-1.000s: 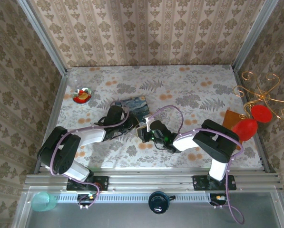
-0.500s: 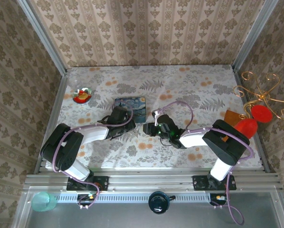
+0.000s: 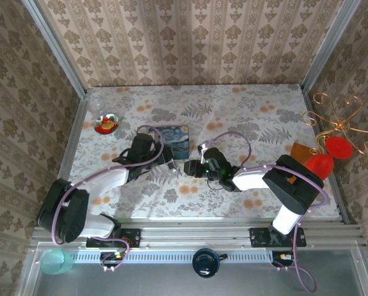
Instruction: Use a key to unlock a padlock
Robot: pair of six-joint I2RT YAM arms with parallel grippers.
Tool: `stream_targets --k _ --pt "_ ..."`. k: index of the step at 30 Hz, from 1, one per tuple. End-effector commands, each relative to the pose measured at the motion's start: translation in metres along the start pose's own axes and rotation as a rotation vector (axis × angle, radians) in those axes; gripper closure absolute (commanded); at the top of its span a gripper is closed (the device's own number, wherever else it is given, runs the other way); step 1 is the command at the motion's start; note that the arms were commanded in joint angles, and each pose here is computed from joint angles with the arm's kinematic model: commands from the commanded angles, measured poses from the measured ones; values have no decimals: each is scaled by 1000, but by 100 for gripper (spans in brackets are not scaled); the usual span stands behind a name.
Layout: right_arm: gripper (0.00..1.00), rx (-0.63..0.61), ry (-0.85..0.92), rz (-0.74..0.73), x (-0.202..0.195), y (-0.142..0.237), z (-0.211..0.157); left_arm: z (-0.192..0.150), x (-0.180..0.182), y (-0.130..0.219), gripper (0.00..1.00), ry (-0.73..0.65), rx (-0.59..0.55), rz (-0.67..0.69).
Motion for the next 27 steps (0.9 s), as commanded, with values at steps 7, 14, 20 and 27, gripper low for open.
stream_targets --k 7,14,20,27 --pt "49 32 174 41 31 -14 9 39 42 26 43 5 -1 17" --pt "49 96 248 -23 31 -29 12 58 54 -1 39 24 42 -23" --pt "50 170 276 -54 24 -43 3 60 48 -30 38 33 111 -115" --pt "51 250 336 -109 18 -53 0 49 62 -30 39 35 130 5"
Point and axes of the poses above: each hand's point on the last joint's axis, 136 mm out from that joint toward the fingers, its own y axis back along the fingers, its own x axis along the line the jaws close on, z = x × y, the point moved 4 cm from there along y, back along the fingers, and after that the axes turned 2 degrees about -y, right-handed, at the moved point
